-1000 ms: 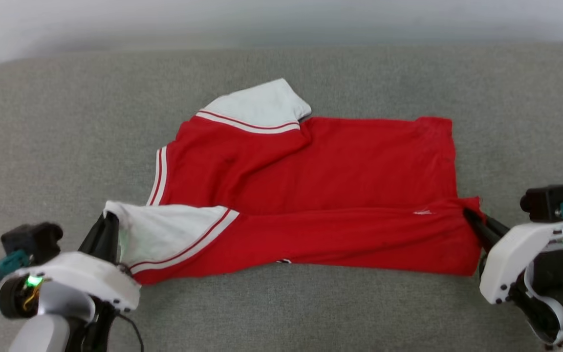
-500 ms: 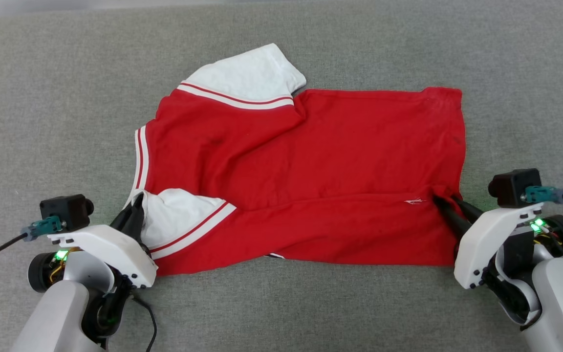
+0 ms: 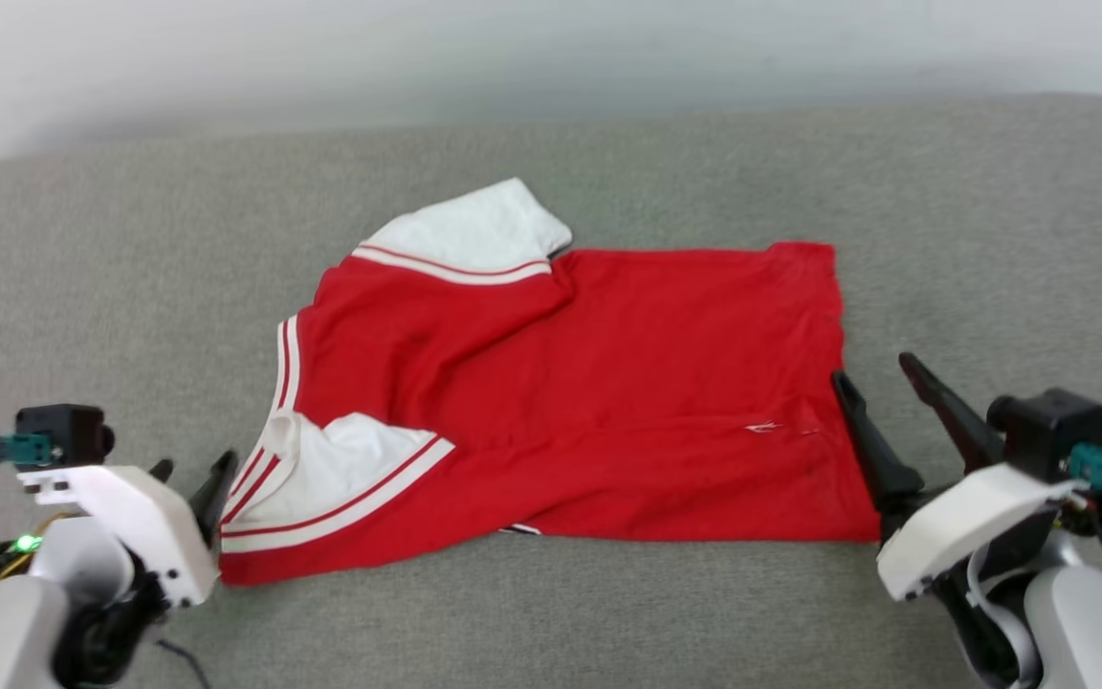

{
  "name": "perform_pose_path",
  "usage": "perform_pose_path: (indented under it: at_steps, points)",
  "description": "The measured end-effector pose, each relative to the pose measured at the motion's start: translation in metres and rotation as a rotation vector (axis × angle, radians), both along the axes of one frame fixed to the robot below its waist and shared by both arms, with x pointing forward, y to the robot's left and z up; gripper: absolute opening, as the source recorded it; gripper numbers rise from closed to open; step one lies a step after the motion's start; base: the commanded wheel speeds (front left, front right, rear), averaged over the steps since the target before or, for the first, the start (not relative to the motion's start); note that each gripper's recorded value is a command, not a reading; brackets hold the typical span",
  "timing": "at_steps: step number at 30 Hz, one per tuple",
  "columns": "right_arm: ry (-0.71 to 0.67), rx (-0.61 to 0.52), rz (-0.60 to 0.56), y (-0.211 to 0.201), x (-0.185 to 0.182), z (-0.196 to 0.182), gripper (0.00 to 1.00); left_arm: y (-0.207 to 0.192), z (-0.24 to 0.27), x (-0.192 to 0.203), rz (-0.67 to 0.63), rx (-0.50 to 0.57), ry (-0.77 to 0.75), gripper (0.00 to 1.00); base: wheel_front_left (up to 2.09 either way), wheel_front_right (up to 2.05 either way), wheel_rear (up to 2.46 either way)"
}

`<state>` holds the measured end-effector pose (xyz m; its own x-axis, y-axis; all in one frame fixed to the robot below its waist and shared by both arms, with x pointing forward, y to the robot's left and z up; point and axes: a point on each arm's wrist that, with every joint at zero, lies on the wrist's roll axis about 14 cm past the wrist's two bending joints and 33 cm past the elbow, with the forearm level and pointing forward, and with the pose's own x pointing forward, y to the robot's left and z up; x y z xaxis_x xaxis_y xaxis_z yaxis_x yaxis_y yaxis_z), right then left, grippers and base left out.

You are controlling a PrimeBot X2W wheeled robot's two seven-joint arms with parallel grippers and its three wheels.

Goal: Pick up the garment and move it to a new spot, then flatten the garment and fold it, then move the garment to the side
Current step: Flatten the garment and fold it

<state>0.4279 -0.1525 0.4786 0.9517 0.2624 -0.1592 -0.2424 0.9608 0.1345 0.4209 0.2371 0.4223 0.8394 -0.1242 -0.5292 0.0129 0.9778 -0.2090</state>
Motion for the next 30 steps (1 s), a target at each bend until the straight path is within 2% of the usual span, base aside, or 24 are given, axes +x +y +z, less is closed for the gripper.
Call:
perform_pose_path:
  at_steps: [7, 14, 23, 24, 26, 30]
  points:
    - [-0.062, 0.036, -0.055, -0.008, -0.027, 0.02, 1.0, -0.004, -0.003, -0.03, -0.122, 0.032, 0.229, 1.0, 0.0, 0.0, 0.0]
    - [-0.04, 0.057, -0.103, -0.017, -0.032, 0.014, 1.0, -0.014, -0.024, -0.056, -0.188, 0.027, 0.426, 1.0, 0.0, 0.0, 0.0]
    - [0.039, 0.055, -0.13, -0.026, -0.02, -0.013, 1.0, -0.029, -0.052, -0.048, -0.218, -0.047, 0.518, 0.98, 0.0, 0.0, 0.0]
    - [0.052, 0.054, -0.134, -0.027, -0.02, -0.017, 1.0, -0.03, -0.055, -0.048, -0.229, -0.045, 0.531, 0.46, 0.0, 0.0, 0.0]
    - [0.075, 0.058, -0.143, -0.03, -0.019, -0.024, 1.0, -0.033, -0.059, -0.048, -0.253, -0.048, 0.548, 0.0, 0.0, 0.0, 0.0]
    - [0.121, 0.068, -0.164, -0.039, -0.019, -0.032, 1.0, -0.041, -0.06, -0.044, -0.276, -0.066, 0.515, 0.0, 0.0, 0.0, 0.0]
